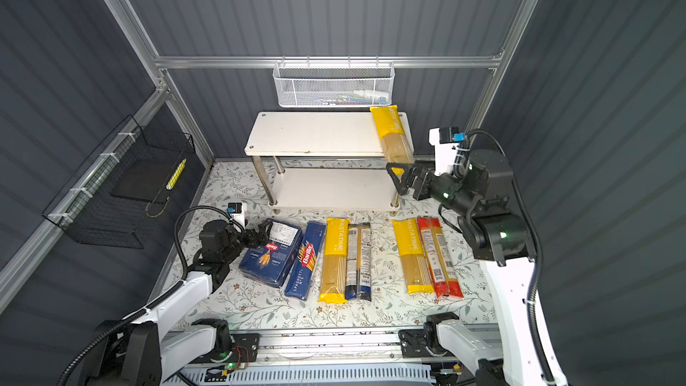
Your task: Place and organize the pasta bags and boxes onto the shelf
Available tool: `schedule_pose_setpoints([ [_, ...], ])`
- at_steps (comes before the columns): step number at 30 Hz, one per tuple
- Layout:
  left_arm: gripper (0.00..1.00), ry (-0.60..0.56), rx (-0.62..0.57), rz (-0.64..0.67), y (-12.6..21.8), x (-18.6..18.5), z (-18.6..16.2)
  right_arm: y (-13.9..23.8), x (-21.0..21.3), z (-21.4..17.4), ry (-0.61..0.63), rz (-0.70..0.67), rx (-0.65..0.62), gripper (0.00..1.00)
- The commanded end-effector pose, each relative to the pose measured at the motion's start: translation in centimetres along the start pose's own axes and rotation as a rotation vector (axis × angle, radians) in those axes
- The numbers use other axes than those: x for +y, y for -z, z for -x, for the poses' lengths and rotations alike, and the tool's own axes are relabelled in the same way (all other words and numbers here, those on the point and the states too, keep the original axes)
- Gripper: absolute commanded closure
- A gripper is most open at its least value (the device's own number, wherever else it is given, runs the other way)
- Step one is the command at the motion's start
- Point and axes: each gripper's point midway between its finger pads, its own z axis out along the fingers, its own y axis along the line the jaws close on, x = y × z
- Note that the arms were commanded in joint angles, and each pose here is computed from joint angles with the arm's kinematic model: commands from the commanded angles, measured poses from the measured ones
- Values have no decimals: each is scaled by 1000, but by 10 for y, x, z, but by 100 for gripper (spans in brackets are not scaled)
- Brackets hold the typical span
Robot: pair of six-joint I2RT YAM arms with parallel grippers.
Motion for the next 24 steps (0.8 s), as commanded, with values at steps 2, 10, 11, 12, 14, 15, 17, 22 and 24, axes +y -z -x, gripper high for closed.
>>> schedule_pose_setpoints([
  [2, 1, 1, -17, -12, 3, -3, 2, 18, 21, -19, -24, 96, -12, 2],
  [10, 1, 1, -20, -12, 3, -3, 2, 22, 13, -43, -81, 61, 41, 2],
  [11, 1, 0, -21, -11, 4, -3, 2, 18, 13, -45, -96, 73, 52, 2],
  [12, 1, 1, -22, -11, 4, -3, 2, 15, 13, -46, -109, 87, 61, 2],
  [14, 1, 1, -25, -8, 4, -3, 3, 8, 13, -46, -122, 109, 71, 3],
  [15, 1, 1, -26, -8, 5, -3, 3, 6, 12, -45, -120, 111, 72, 3],
  [17, 1, 3, -26, -8, 5, -3, 3, 3, 9, -45, -116, 99, 73, 3],
  [22, 1, 1, -24, -9, 4, -3, 2, -2, 5, -42, -106, 89, 71, 3],
  [24, 1, 2, -25, -9, 5, -3, 2, -5, 2, -42, -100, 76, 75, 3],
])
